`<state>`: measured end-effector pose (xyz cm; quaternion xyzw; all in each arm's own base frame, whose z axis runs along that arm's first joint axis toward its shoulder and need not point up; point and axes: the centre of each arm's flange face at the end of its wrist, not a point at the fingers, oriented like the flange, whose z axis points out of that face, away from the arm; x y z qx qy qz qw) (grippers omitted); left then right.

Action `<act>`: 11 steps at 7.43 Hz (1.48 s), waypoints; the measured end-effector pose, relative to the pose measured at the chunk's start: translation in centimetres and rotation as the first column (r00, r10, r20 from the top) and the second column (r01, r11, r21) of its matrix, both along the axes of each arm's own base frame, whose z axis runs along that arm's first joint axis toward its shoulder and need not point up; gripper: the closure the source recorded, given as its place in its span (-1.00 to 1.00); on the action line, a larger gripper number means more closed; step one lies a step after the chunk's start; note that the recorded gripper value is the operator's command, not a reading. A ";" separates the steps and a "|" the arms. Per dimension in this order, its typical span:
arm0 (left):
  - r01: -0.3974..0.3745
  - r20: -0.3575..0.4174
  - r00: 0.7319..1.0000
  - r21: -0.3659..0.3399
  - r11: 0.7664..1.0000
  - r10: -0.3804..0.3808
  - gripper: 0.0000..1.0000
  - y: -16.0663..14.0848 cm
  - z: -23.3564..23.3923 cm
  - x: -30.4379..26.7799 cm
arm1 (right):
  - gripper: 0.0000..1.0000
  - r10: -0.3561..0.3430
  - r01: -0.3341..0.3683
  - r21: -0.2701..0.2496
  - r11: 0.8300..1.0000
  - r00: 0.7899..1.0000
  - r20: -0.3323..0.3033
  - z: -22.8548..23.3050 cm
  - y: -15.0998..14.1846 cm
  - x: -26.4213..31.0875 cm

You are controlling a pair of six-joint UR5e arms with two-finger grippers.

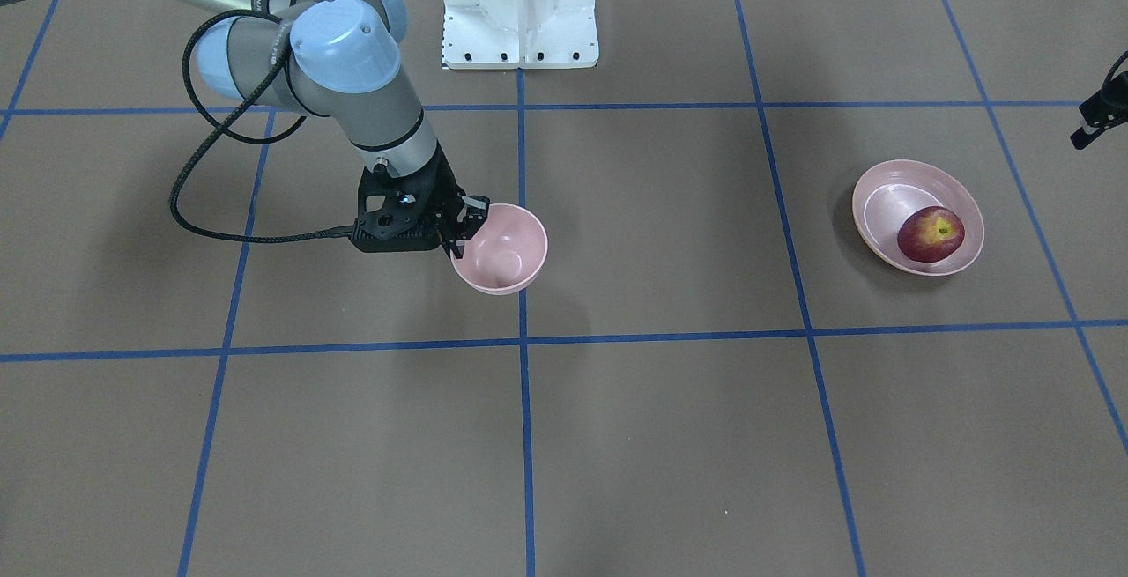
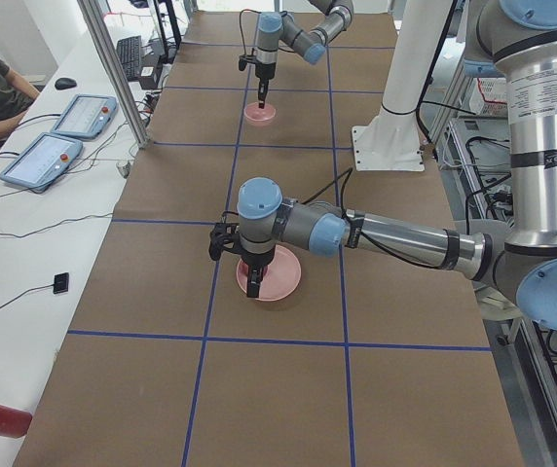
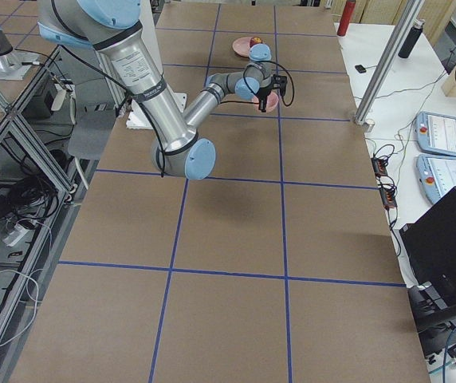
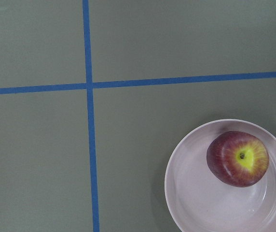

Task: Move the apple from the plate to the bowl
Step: 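Slide the pink bowl with the right gripper toward the table centre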

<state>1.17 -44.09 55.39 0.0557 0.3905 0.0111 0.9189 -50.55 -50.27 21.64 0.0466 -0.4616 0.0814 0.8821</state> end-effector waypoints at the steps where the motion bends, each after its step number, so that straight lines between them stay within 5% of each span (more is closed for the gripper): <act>1: 0.000 0.000 1.000 0.001 1.000 0.000 -0.96 0.0 -0.1 0.0 | 1.00 0.007 -0.007 -0.008 1.000 1.000 -0.002 0.4 -0.8 -1.1; 8: 0.001 0.000 1.000 0.000 1.000 -0.001 -0.96 0.2 0.0 0.0 | 1.00 0.007 -0.008 -0.034 0.999 1.000 -0.022 2.2 -3.7 -5.2; 10: 0.001 0.001 1.000 -0.001 1.000 -0.001 -0.96 0.2 0.0 0.0 | -0.99 0.008 -0.009 -0.039 0.999 1.000 -0.028 2.4 -3.9 -5.4; 11: 0.001 0.001 1.000 -0.002 1.000 -0.001 -0.96 0.2 0.0 0.0 | -1.00 0.013 -0.014 -0.042 0.999 1.000 -0.027 2.2 -3.9 -5.4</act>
